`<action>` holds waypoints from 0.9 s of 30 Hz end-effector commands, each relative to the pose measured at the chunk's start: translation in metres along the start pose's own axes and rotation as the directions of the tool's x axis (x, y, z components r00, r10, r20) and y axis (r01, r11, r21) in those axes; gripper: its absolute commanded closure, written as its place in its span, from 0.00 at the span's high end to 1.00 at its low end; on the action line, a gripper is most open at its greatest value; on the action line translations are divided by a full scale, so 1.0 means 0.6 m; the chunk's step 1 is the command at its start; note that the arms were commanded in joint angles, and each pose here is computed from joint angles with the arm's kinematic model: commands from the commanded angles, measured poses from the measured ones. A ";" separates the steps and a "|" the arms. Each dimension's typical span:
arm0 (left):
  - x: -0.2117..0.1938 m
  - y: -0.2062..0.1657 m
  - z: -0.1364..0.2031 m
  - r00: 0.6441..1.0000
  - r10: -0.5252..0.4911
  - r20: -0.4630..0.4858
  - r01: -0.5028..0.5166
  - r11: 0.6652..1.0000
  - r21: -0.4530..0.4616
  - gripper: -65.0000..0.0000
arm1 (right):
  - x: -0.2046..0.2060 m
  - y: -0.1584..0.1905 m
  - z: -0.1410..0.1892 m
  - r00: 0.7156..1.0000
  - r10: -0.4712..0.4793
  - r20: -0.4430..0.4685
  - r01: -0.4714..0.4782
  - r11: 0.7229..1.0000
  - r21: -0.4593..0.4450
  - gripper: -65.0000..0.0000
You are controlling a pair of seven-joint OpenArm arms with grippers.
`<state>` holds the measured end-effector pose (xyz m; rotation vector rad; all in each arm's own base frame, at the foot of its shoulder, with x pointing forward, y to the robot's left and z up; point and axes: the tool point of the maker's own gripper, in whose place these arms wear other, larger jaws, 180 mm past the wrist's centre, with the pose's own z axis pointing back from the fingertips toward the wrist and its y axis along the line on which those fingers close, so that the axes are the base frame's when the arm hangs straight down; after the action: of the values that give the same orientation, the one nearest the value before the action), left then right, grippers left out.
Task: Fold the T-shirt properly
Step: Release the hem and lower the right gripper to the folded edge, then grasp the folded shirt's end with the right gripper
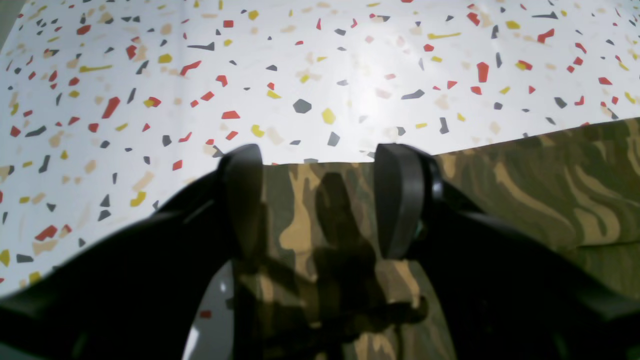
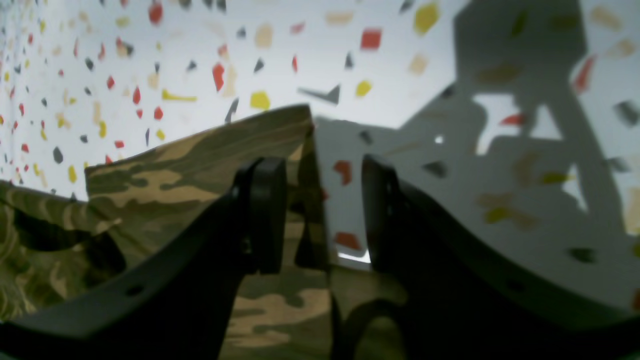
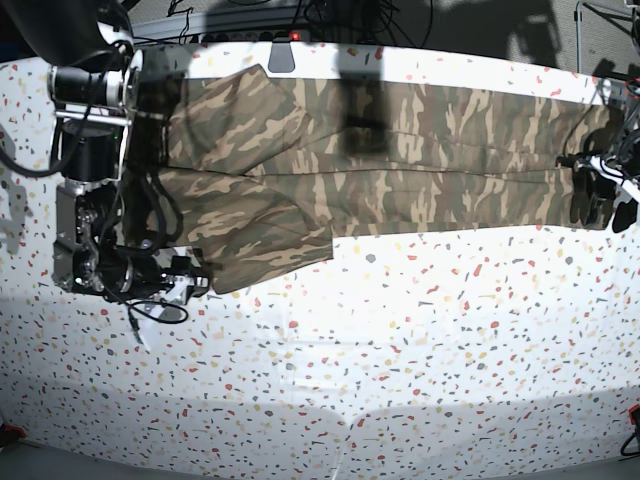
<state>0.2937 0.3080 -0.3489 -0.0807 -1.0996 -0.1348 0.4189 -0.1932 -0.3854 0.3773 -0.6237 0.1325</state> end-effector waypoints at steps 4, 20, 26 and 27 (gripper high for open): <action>0.033 0.012 0.004 0.998 -0.017 0.055 0.017 1.000 0.008 0.53 | 0.043 0.018 0.005 0.998 0.012 0.059 -0.013 1.000 0.027 0.39; 0.033 0.012 0.004 0.998 -0.018 0.055 0.017 1.000 0.008 0.53 | 0.008 0.025 -0.027 0.999 0.043 -0.022 -0.043 0.999 -0.014 0.34; 0.033 0.012 0.004 0.998 -0.018 0.055 0.018 1.000 0.008 0.53 | -0.013 0.021 -0.036 0.998 0.020 -0.056 -0.020 1.000 -0.009 0.32; 0.033 0.012 0.004 0.998 -0.018 0.054 0.017 1.000 0.008 0.53 | -0.017 0.018 -0.037 0.997 0.024 -0.067 -0.026 1.000 -0.019 0.32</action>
<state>0.2937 0.3080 -0.3489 -0.0807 -1.0996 -0.1348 0.4113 -0.1707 -0.4143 0.3628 -0.5446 0.1507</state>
